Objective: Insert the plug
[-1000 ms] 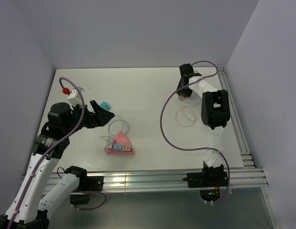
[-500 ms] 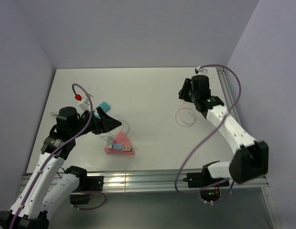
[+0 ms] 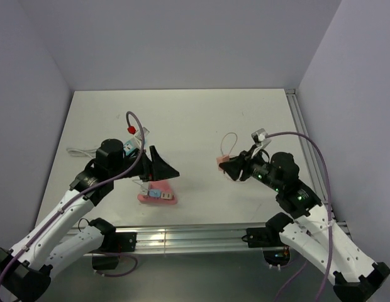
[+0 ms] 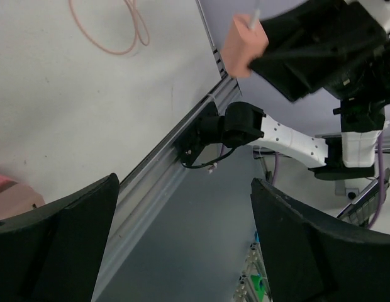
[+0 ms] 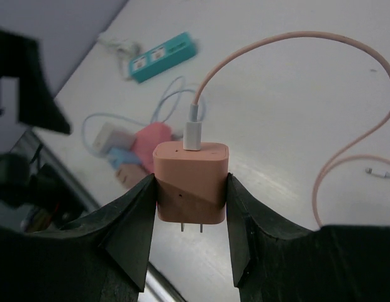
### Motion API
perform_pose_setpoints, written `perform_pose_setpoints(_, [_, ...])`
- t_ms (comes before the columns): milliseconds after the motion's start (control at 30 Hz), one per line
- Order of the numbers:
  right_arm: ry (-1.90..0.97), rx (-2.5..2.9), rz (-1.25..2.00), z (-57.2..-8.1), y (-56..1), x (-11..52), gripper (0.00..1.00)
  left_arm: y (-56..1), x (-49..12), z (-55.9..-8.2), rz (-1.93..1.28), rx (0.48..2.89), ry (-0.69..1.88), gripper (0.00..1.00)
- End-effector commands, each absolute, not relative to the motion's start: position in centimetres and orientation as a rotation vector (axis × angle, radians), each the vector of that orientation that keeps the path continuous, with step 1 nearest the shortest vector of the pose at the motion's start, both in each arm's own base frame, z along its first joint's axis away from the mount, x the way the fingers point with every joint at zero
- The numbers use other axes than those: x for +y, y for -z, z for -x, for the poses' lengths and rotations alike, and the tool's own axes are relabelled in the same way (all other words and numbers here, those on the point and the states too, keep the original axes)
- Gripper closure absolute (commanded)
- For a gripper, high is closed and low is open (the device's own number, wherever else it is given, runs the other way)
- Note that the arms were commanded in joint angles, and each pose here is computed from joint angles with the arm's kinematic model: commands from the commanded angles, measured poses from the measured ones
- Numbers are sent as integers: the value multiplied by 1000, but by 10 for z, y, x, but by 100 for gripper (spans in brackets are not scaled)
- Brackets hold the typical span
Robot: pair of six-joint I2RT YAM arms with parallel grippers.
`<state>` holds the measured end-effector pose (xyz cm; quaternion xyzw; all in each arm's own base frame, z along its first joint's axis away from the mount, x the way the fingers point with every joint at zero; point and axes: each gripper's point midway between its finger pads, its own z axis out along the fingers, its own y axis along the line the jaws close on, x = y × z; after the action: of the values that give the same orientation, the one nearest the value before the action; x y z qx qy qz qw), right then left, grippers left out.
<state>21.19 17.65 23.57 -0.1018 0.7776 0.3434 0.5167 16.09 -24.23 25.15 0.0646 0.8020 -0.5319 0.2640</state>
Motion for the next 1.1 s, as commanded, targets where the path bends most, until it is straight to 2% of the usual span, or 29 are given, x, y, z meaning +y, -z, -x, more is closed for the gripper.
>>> perform_pose_setpoints(0, [-971,1746,513,-170,-257,202,100,-285,-253,-158,-196,2087,1532,9])
perform_pose_setpoints(133, [-1136,1684,695,-140,-266,228,100,-291,-254,-153,-158,2086,1555,8])
perform_pose_setpoints(233, [-1179,1744,791,-129,-253,244,100,-298,-251,-147,-112,2098,1581,6])
perform_pose_setpoints(467, [-1144,1806,877,-120,-232,276,100,-293,-243,-134,-21,2113,1606,7])
perform_pose_setpoints(733, [-1150,1762,918,-111,-243,302,100,-266,-248,-118,112,2195,1647,7])
perform_pose_setpoints(1067, [-1156,1720,967,-97,-249,315,100,-243,-264,-110,121,2285,1644,7])
